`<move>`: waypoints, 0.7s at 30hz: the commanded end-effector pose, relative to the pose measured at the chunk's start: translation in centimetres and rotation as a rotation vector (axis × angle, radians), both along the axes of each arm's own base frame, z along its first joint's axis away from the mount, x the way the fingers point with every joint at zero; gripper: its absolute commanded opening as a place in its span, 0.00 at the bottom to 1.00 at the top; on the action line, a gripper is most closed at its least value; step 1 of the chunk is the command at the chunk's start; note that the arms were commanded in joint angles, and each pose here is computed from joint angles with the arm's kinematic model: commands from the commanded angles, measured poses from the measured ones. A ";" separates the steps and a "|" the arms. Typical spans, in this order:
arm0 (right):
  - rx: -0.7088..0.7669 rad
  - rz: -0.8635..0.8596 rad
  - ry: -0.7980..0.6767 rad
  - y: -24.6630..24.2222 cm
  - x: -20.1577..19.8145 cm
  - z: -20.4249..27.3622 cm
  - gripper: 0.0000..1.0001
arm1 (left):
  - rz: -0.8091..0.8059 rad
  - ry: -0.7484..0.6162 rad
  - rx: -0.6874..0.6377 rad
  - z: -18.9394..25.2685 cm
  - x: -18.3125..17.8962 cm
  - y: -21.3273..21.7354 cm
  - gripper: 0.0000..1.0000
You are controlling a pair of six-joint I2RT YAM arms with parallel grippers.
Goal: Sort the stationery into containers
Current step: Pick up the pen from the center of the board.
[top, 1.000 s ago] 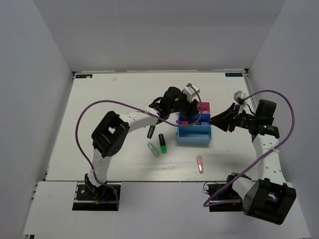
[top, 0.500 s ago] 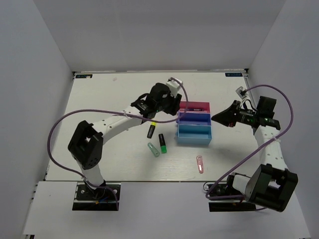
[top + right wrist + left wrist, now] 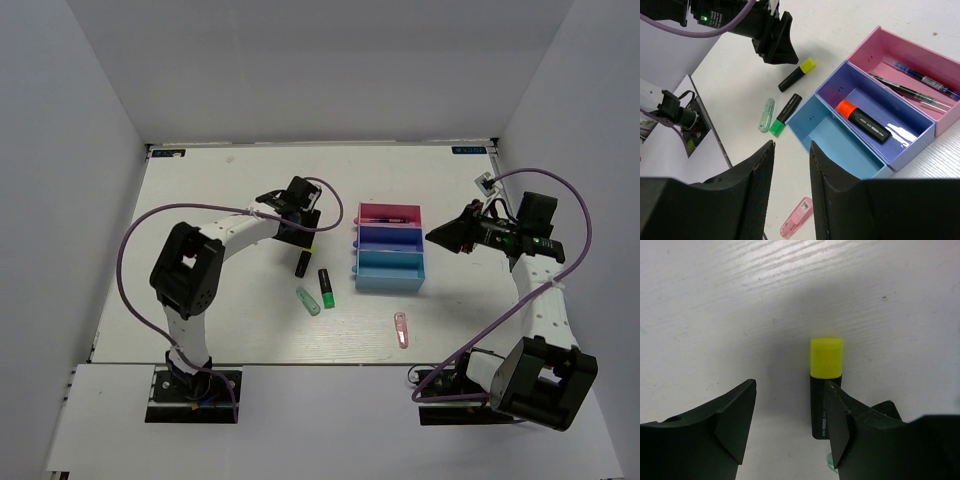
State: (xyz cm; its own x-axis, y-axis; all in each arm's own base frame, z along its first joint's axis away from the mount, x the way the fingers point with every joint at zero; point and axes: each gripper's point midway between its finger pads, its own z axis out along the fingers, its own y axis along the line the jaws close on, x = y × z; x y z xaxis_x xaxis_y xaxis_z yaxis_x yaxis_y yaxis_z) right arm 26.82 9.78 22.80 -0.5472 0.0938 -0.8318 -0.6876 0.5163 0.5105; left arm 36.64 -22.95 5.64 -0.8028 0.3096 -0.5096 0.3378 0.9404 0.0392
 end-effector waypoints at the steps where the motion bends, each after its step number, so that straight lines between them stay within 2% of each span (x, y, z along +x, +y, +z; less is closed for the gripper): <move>1: -0.013 -0.021 -0.007 -0.3 0.5 0.6 0.38 | 0.007 0.060 -0.033 -0.7 -1.2 -0.3 0.67; 9: -0.022 -0.031 0.004 -0.5 0.8 0.1 0.38 | -0.017 0.117 -0.112 -2.5 -2.9 -1.6 0.66; 13: -0.021 -0.028 0.006 -0.5 0.8 0.0 0.40 | -0.030 0.124 -0.106 -2.8 -3.2 -2.0 0.66; 21: -0.016 -0.021 0.000 -0.4 0.6 0.3 0.40 | -0.016 0.118 0.038 -5.6 -4.1 -1.0 0.56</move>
State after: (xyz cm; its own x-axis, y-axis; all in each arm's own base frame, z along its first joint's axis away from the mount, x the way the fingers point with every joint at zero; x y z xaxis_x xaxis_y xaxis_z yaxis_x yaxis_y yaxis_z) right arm 27.38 9.34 22.01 -0.5635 0.0926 -0.8209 -0.6591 0.5486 0.5144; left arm 33.24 -24.46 1.61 -0.8436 0.3219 -0.4298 0.3625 0.9319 -0.0137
